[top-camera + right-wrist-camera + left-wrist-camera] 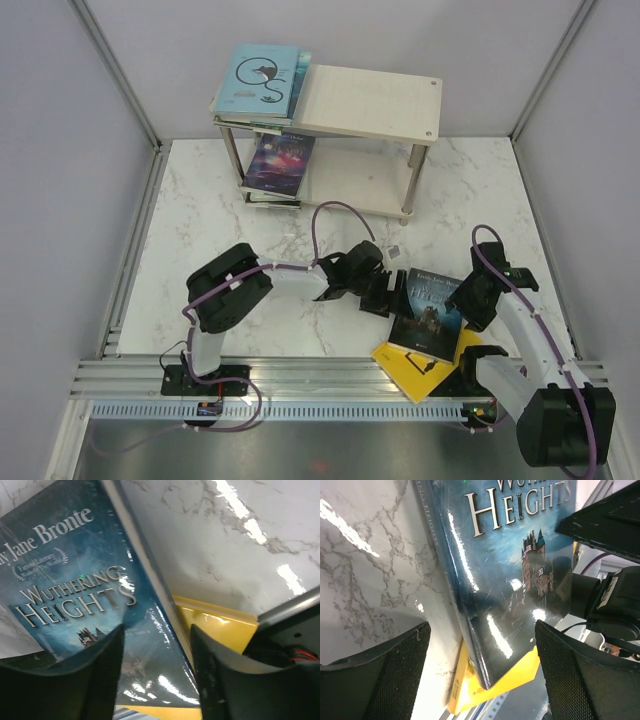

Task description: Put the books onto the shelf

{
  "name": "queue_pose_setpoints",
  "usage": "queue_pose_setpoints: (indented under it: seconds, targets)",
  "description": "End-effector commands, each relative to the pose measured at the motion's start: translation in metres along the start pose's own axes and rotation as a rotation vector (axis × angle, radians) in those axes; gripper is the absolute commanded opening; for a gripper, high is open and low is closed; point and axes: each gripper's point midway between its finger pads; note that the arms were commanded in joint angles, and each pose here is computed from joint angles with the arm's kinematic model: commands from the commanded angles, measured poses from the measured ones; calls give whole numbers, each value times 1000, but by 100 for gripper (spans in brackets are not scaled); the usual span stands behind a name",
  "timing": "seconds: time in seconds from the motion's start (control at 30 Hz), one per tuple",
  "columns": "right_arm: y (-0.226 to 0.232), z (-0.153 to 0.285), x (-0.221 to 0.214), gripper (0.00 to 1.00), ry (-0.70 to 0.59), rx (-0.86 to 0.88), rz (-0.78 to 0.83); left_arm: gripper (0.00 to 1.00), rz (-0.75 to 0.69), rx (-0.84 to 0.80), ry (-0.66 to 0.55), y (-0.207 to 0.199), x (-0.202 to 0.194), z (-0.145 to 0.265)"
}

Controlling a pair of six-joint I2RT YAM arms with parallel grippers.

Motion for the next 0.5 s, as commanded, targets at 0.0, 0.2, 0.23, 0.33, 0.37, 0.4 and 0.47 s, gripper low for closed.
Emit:
queue_pose_setpoints:
  seconds: [0.0,0.2,0.23,0.33,0.37,0.4,0.47]
  targets:
    - [18,-8,-2,54,19,79,-4,89,39,31,10,23,-19,-11]
    - [25,-18,-15,0,94,115,12,89,110,-159,-56,-2,-10,-22]
    - [24,-19,-15,0,96,113,15,87,121,-182,-51,-5,-12,-22]
    - [24,-19,-18,0,103,122,28,81,141,-219,-91,-12,-6,-18]
    - [24,-18,-18,0,105,125,31,80,143,-219,-97,-13,-5,-16]
    - [22,-20,-20,0,111,124,34,74,142,-214,-109,-15,-2,-13]
    - [21,-20,-22,0,121,128,41,60,142,-212,-118,-16,1,-11]
Point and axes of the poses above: each gripper's point midway between its finger pads, its own z axis back along the fingers, its own y axis along the line the jaws close on, x = y × z, and after that the axes turned 13 degrees about -z, right-handed
